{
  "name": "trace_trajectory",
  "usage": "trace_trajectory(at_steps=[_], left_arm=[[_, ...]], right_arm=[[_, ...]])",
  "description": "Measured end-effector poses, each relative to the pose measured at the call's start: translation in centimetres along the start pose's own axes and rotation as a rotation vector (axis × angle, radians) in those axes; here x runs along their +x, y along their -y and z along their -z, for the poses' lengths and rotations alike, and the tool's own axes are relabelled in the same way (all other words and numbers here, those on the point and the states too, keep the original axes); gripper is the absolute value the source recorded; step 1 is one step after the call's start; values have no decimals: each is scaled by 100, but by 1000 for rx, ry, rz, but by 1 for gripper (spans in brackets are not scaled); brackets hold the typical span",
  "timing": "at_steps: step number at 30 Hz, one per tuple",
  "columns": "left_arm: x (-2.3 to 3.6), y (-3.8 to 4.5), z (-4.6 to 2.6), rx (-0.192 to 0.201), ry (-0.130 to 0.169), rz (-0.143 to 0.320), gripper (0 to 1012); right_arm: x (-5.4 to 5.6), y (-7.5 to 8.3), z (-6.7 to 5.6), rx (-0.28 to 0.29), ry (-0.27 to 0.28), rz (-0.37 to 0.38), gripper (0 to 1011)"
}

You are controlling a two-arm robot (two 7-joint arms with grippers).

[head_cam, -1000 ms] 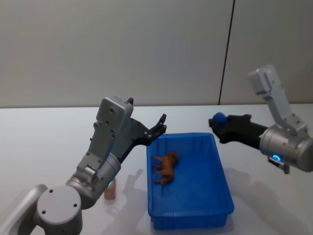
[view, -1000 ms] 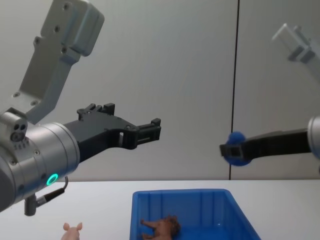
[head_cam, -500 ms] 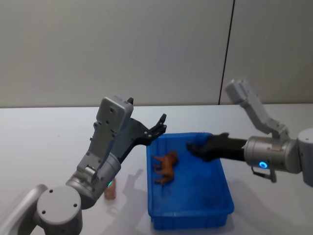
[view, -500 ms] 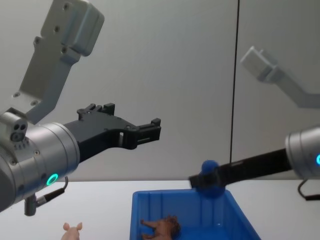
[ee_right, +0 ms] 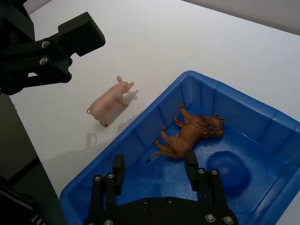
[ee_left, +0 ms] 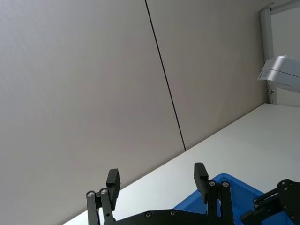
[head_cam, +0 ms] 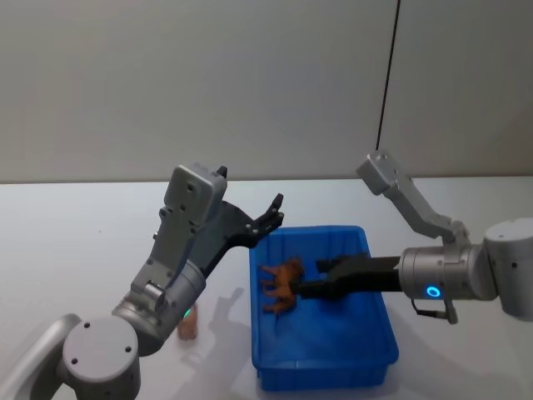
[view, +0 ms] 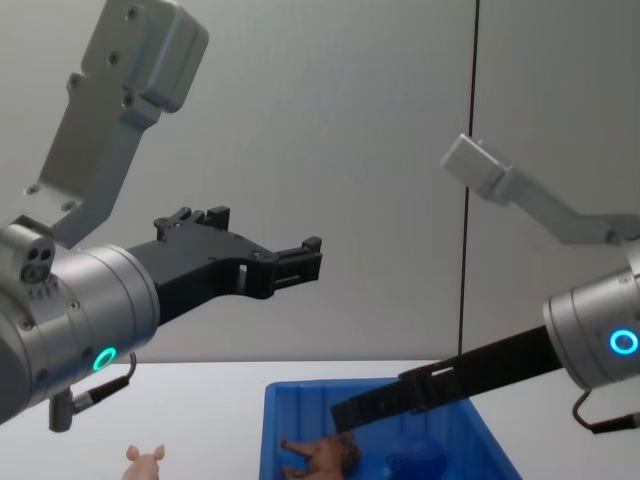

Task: Pick up the two dolls from the table and place them into the box.

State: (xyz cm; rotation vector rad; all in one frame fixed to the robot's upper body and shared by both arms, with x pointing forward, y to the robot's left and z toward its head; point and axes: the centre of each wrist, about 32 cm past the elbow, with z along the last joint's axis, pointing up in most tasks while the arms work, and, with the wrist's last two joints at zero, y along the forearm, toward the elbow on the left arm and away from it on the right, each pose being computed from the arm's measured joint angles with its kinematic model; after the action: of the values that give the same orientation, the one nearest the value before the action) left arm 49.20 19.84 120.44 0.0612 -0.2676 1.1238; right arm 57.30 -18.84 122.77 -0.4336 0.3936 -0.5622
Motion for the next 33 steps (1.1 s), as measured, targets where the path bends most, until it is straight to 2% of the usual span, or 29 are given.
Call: trace_trajectory(at_steps=[5,9,15,23,33], left_arm=[[0,0,0,0,0,0,1001],[0,0,0,0,0,0,1001],[0,0,0,0,0,0,1001],[0,0,0,0,0,0,1001],[0,0,0,0,0,0,1001]], right_arm=[[5,8,-2,1,-1,0,896],[14,66,-3,25,7,28,1000],[24,162,8,66,25,73,1001],[35,343,42,148,59,152,1001],[24,629,178,291,78,283,1001]])
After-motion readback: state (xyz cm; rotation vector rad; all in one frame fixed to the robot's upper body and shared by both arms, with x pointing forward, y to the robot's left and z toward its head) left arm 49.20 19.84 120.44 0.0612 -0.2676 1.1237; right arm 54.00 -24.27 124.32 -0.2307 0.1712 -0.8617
